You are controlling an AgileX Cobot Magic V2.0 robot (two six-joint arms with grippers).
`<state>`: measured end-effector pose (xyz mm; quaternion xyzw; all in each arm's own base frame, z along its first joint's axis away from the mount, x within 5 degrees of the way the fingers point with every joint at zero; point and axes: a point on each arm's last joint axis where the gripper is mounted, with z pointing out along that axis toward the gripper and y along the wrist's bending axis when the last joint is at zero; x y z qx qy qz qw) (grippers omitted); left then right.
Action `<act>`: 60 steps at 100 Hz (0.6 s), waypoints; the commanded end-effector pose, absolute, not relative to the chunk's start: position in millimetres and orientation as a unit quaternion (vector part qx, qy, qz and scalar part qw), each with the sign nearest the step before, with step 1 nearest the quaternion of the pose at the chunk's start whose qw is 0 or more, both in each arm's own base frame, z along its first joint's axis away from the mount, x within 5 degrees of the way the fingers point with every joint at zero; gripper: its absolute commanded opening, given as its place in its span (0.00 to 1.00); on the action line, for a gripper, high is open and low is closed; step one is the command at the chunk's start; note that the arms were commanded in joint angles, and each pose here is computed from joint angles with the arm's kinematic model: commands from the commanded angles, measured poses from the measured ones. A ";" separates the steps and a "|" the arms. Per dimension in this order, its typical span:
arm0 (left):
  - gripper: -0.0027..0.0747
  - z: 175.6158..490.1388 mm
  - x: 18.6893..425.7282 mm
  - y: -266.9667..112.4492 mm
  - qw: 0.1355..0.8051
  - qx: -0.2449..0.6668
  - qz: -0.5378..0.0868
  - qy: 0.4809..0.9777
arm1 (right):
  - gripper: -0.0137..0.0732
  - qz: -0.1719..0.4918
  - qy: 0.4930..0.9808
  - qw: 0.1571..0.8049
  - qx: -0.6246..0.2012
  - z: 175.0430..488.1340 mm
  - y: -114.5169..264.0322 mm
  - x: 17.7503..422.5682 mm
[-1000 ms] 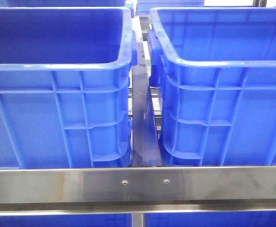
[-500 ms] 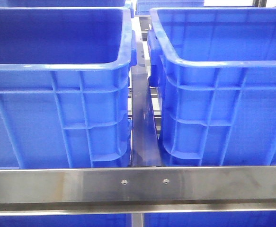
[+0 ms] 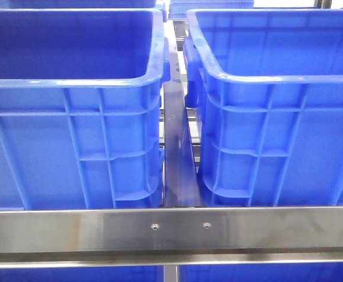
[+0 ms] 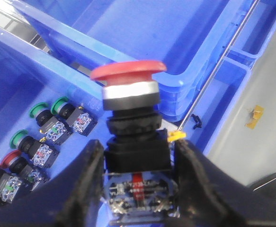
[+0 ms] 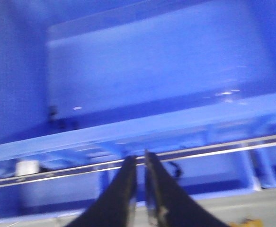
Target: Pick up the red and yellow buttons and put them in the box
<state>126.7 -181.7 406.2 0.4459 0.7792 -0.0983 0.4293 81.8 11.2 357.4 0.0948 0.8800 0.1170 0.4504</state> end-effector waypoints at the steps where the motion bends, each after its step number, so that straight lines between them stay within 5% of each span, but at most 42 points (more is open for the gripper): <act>1: 0.01 424.1 123.5 -179.8 0.474 0.439 -0.123 0.753 | 0.42 0.155 0.854 0.492 0.073 373.9 18.0 88.5; 40: 0.01 424.1 123.5 -179.8 0.474 0.439 -0.123 0.753 | 0.78 0.322 0.811 0.488 -0.004 387.0 48.8 95.7; 60: 0.01 424.1 123.5 -179.8 0.474 0.439 -0.123 0.753 | 0.79 0.444 0.770 0.455 -0.050 394.7 68.2 111.5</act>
